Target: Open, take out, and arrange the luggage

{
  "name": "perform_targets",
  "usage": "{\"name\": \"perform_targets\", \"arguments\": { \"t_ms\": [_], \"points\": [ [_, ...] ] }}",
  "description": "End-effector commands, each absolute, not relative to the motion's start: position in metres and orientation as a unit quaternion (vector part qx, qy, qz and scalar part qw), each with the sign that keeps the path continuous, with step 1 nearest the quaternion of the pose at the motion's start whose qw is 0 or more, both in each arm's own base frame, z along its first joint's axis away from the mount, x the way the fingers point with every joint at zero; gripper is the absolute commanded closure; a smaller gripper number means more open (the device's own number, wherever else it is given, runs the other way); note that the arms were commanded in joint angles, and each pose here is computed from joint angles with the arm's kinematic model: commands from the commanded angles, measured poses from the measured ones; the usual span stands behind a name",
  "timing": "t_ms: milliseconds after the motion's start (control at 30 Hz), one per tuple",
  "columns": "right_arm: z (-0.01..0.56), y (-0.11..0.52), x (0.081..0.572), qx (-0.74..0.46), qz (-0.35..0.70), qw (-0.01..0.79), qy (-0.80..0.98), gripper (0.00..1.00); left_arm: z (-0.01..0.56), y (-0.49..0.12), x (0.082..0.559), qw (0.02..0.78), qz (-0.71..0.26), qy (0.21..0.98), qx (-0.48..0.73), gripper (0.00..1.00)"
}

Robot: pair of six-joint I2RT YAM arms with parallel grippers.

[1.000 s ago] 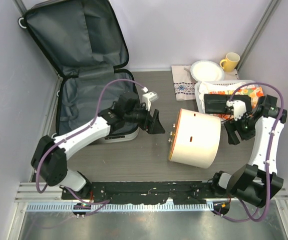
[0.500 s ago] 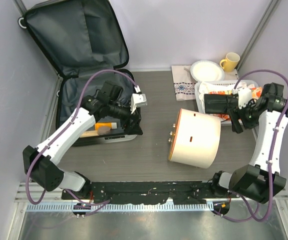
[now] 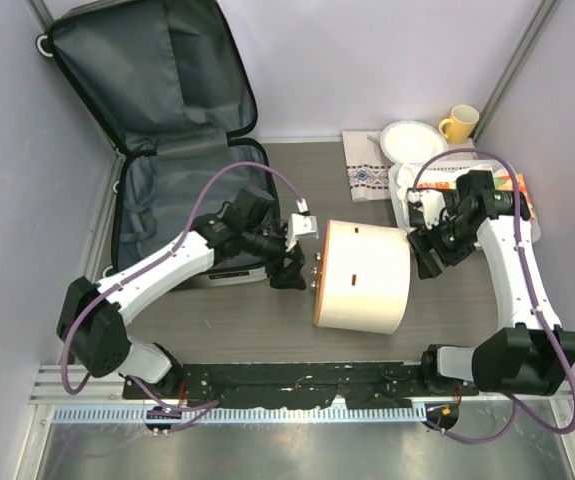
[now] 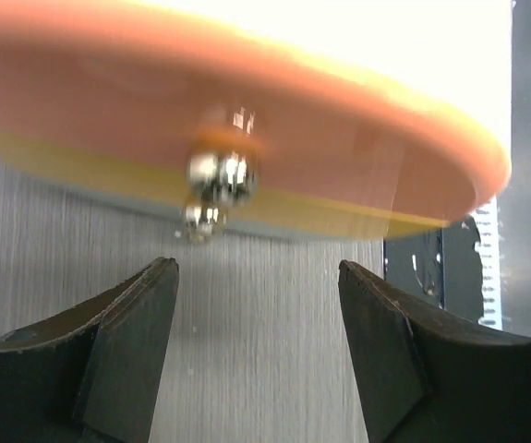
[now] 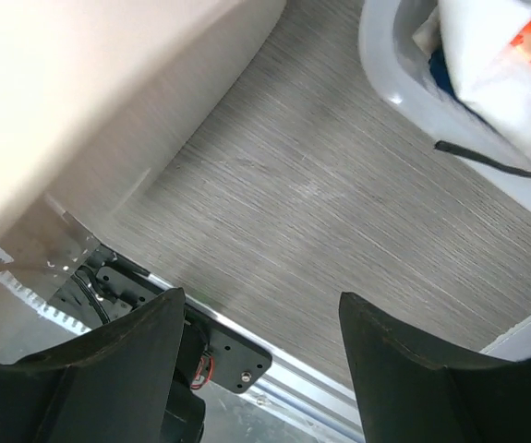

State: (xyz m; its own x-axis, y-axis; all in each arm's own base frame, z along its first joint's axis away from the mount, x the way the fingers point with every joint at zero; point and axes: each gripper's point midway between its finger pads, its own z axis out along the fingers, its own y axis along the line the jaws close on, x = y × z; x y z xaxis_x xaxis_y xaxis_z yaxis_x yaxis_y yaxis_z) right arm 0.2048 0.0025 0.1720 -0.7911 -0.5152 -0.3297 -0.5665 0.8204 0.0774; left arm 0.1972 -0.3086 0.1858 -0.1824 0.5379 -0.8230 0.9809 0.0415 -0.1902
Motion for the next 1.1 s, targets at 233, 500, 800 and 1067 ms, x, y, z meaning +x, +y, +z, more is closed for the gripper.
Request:
{"name": "perform_targets", "arguments": {
  "t_ms": [233, 500, 800, 1067],
  "points": [
    [0.243, -0.014, 0.272, -0.195, 0.014, 0.249, 0.948, 0.24, 0.225, -0.395, 0.202, 0.362, -0.467, 0.598, 0.542, 0.26],
    [0.251, -0.033, 0.273, -0.164, -0.032, 0.216, 0.962, 0.24, 0.219, -0.382, 0.222, 0.402, -0.447, 0.645, 0.472, 0.24],
    [0.320, -0.013, 0.324, -0.164, 0.014, 0.304, 0.938, 0.23, 0.230, -0.308, 0.246, 0.383, -0.443, 0.642, 0.496, 0.21],
    [0.326, 0.063, 0.300, -0.276, 0.091, 0.306, 0.907, 0.23, 0.230, -0.246, 0.245, 0.341, -0.398, 0.658, 0.541, 0.22]
  ]
}}
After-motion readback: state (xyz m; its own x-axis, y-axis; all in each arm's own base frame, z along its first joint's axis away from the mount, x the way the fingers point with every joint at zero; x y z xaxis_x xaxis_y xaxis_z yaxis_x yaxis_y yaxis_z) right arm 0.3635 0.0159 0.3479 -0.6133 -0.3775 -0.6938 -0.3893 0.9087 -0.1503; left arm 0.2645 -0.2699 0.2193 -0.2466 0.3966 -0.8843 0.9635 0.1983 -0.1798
